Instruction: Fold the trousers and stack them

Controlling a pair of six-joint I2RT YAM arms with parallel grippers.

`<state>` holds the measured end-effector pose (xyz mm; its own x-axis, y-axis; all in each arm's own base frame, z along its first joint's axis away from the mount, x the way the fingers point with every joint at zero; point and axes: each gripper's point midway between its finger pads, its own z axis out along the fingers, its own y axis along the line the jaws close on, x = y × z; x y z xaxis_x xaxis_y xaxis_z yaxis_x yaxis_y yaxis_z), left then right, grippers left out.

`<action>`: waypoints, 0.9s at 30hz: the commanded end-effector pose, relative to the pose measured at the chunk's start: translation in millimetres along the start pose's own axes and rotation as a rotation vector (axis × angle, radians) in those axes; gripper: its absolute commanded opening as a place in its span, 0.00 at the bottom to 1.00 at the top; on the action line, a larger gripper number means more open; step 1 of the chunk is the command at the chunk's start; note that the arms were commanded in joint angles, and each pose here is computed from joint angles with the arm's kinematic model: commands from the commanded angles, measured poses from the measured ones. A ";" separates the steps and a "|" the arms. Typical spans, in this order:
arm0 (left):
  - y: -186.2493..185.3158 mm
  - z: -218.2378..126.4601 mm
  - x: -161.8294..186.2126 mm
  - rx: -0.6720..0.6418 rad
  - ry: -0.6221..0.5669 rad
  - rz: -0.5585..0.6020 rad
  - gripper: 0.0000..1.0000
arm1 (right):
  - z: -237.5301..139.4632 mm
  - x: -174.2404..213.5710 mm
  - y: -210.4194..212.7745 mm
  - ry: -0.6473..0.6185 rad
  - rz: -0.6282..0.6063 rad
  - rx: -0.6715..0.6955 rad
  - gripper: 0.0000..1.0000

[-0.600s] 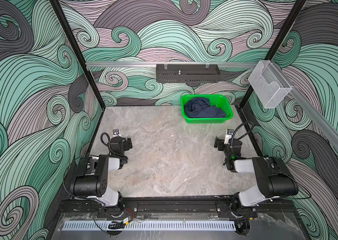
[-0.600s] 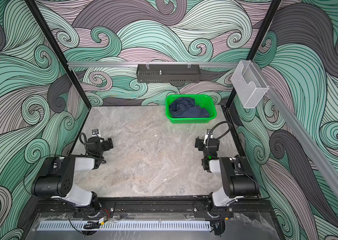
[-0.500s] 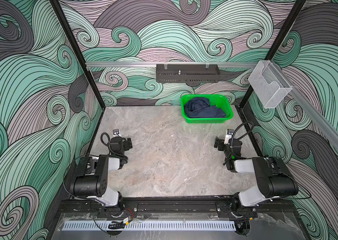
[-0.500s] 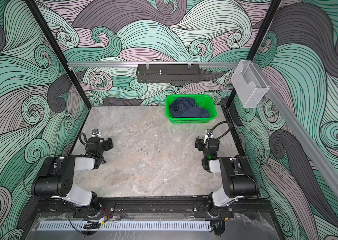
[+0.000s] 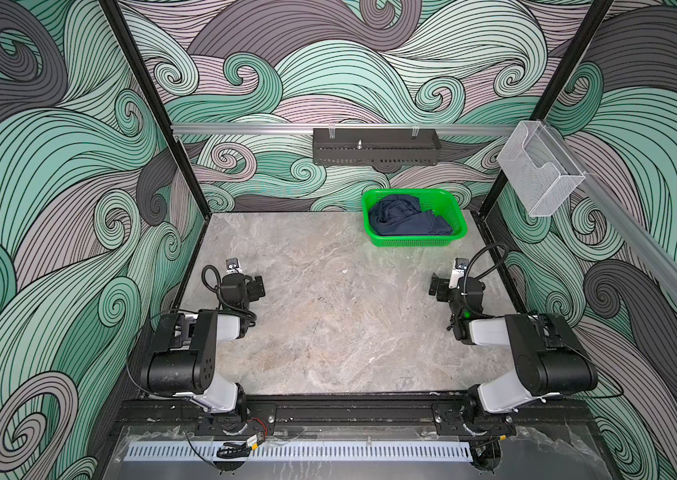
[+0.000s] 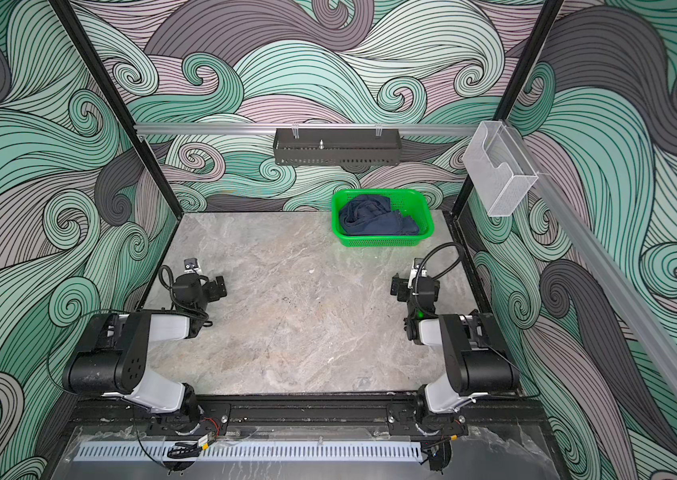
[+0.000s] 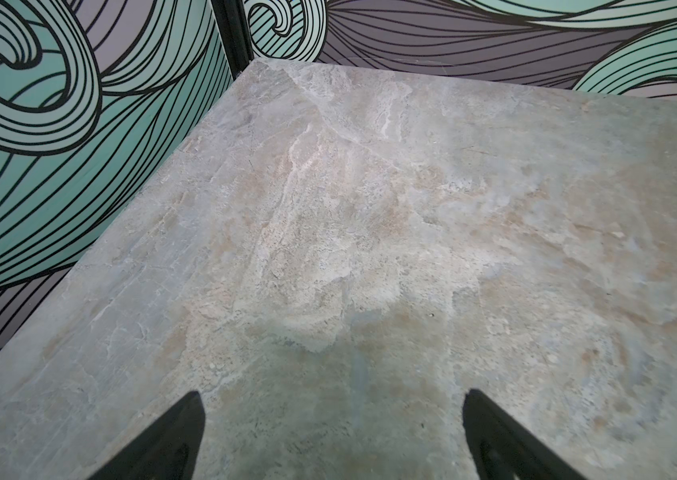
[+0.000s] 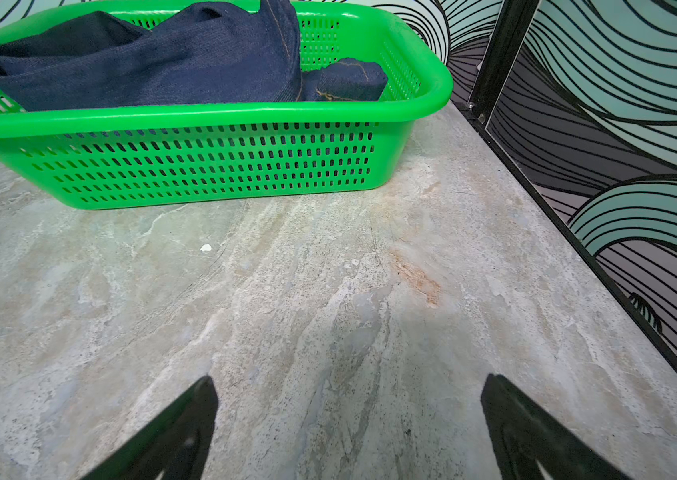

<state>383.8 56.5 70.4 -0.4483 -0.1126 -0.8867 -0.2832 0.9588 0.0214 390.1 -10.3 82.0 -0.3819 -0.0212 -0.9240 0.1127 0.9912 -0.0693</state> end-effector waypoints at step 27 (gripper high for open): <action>3.9 -41.8 -92.4 -0.125 0.085 -0.093 0.87 | -44.7 -111.7 -13.4 -0.026 0.218 0.131 0.99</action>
<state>392.8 49.9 111.1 -0.5016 -0.1210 -0.8566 -0.3039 0.9517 0.0435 394.3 -5.8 149.3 -0.3607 0.0262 -0.9323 0.1935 0.9800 -0.0473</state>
